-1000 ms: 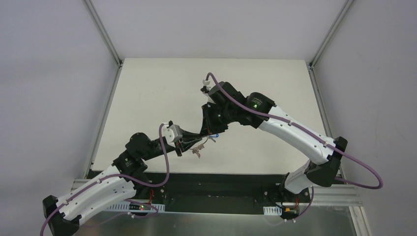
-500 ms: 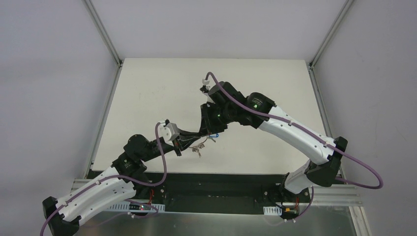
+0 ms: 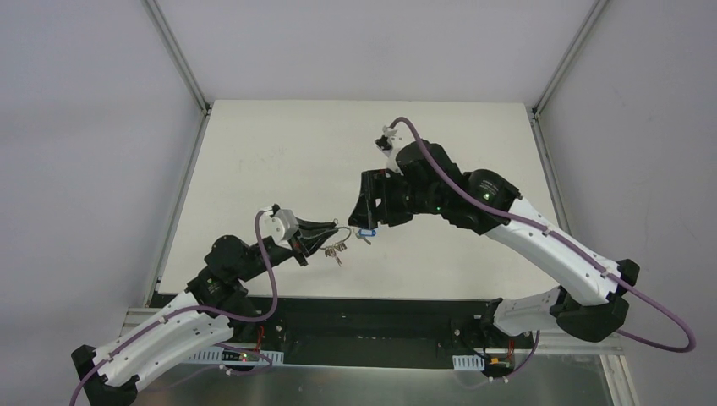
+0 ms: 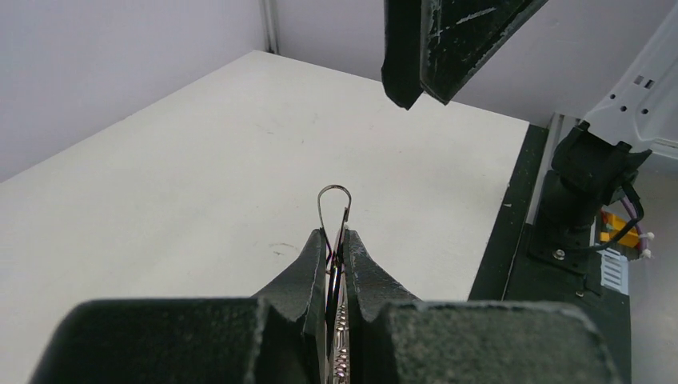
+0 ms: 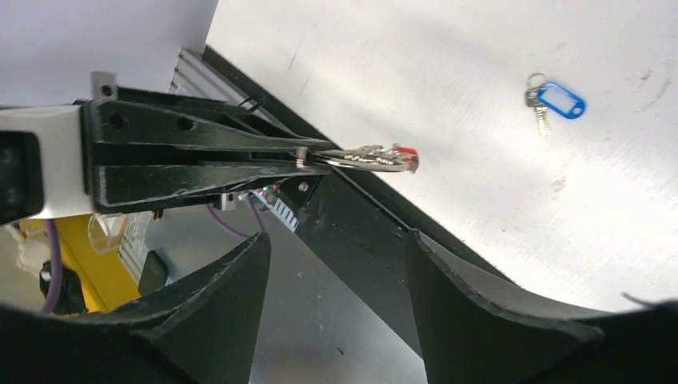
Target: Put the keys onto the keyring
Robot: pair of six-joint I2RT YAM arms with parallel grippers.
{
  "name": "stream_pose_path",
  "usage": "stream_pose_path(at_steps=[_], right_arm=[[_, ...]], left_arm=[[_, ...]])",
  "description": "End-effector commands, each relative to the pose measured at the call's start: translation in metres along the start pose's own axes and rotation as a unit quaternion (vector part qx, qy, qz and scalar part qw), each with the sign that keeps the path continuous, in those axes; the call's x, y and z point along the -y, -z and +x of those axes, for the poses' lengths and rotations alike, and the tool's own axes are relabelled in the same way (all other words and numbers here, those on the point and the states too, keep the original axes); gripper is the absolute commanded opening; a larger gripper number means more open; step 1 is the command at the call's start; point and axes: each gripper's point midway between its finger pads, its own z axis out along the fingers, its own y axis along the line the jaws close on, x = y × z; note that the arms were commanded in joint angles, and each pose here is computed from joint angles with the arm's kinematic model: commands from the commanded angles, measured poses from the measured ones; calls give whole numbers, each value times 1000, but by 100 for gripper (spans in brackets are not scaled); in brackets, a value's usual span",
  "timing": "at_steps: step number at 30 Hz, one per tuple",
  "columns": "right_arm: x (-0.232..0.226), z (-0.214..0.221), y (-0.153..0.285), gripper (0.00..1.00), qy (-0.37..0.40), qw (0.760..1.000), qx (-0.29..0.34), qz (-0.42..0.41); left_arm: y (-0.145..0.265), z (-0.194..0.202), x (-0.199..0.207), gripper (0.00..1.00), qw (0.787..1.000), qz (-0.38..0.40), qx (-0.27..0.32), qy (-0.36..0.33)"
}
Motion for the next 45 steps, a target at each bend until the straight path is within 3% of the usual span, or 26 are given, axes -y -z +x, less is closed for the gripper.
stream_pose_path(at_steps=[1, 5, 8, 17, 27, 45], right_arm=[[19, -24, 2, 65, -27, 998, 60, 6], [50, -31, -12, 57, -83, 994, 62, 23], [56, -25, -27, 50, -112, 993, 25, -4], [21, -33, -35, 44, -54, 992, 6, -112], [2, -44, -63, 33, 11, 992, -27, -123], [-25, -47, -91, 34, 73, 987, -74, -122]], left_arm=[[2, -14, -15, 0, 999, -48, 23, 3], [4, -10, -30, 0, 996, -91, 16, 9], [8, -9, -44, 0, 991, -134, 22, 13], [18, -1, -70, 0, 977, -211, 16, 9], [15, 1, -64, 0, 981, -193, 12, 17], [16, 0, -56, 0, 984, -175, 16, 21]])
